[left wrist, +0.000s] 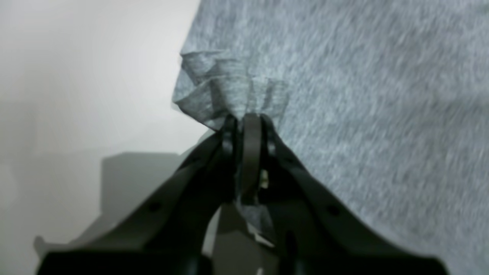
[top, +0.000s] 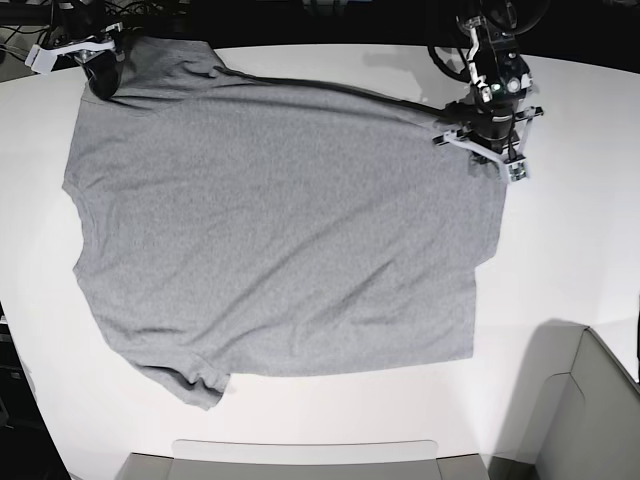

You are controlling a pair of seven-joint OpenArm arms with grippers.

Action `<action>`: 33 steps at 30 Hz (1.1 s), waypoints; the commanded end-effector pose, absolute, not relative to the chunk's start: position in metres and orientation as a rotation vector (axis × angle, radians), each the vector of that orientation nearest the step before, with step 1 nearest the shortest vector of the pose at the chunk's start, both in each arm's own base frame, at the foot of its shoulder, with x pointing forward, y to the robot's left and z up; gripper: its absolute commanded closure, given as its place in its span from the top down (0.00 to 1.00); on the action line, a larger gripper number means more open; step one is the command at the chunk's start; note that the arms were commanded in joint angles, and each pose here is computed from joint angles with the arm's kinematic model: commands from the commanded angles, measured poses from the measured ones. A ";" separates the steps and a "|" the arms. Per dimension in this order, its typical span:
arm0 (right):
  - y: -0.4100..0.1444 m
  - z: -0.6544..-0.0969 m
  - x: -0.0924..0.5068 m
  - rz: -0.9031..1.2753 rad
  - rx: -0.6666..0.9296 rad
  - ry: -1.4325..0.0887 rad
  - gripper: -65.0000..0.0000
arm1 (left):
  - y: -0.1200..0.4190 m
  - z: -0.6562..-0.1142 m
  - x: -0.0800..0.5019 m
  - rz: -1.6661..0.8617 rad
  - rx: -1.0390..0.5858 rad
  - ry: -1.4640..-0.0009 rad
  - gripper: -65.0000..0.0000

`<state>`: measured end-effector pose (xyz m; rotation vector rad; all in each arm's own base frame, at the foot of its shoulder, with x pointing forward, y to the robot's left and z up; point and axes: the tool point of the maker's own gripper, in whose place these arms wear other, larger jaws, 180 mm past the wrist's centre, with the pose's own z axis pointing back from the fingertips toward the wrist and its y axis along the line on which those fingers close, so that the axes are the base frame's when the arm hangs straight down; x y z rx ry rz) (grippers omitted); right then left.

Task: Fold the T-shirt properly
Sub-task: 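Lift the shirt by both corners and pull them apart to stretch it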

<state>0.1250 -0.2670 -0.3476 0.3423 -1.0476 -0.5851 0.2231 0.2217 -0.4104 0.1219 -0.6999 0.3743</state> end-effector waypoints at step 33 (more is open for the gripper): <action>-0.270 -0.303 0.250 -0.151 0.056 -1.083 0.00 | 0.228 -0.352 0.281 0.499 -0.002 -0.874 0.00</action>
